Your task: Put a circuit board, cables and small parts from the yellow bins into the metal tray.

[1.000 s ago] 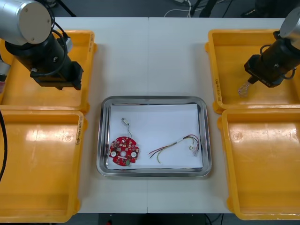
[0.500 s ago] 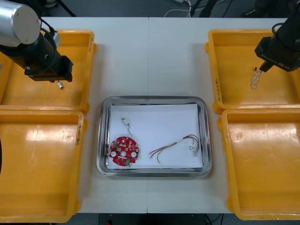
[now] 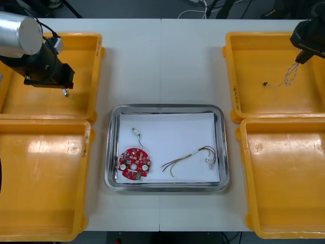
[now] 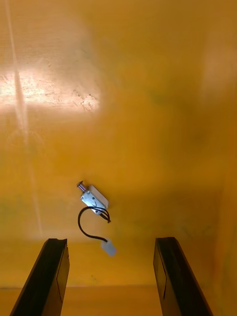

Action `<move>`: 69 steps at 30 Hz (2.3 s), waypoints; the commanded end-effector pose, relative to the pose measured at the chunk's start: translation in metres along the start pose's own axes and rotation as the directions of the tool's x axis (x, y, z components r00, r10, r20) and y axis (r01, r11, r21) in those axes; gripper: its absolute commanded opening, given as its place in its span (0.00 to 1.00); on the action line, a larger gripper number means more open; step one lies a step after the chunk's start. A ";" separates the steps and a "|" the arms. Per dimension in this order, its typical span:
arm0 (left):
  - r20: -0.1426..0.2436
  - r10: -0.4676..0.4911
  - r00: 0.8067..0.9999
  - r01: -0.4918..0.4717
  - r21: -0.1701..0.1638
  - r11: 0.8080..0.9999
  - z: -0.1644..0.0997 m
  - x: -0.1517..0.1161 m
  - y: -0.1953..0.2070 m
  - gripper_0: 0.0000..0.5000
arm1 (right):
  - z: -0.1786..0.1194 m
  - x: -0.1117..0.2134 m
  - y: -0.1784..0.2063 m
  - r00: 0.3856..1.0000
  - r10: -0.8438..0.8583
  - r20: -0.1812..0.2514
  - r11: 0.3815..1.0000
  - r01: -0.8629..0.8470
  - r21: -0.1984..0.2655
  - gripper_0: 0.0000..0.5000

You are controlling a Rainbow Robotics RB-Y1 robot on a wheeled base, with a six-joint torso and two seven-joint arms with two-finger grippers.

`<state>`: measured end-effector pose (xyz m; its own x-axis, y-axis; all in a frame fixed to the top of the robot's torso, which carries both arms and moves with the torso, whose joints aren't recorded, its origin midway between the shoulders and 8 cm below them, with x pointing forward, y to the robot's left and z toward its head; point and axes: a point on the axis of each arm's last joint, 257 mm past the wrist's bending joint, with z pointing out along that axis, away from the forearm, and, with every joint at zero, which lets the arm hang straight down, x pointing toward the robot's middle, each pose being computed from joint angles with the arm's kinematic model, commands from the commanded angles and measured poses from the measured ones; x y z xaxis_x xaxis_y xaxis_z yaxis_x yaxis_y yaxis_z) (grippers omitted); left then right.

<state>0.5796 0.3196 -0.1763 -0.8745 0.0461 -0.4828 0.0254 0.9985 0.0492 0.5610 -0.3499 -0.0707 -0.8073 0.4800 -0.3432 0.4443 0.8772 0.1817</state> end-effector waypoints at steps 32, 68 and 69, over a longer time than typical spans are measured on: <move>0.080 0.077 0.994 -0.072 -0.060 0.996 0.039 -0.013 0.033 1.00 | -0.084 0.025 0.060 0.794 -0.543 0.274 0.815 0.577 -0.059 0.00; 0.085 0.097 0.992 -0.093 -0.054 0.994 0.053 0.000 0.037 0.00 | -0.137 0.118 0.089 0.474 -0.831 0.291 0.463 0.879 -0.111 0.00; 0.085 0.098 0.992 -0.094 -0.054 0.994 0.053 0.000 0.037 0.00 | -0.139 0.122 0.090 0.463 -0.837 0.292 0.450 0.886 -0.115 0.00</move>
<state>0.6111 0.3359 -0.2212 -0.8281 0.0153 -0.5604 -0.0087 0.9992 0.0401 0.4579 -0.2046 0.0209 -0.6793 -0.4434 -0.5847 -0.5228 0.8516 -0.0385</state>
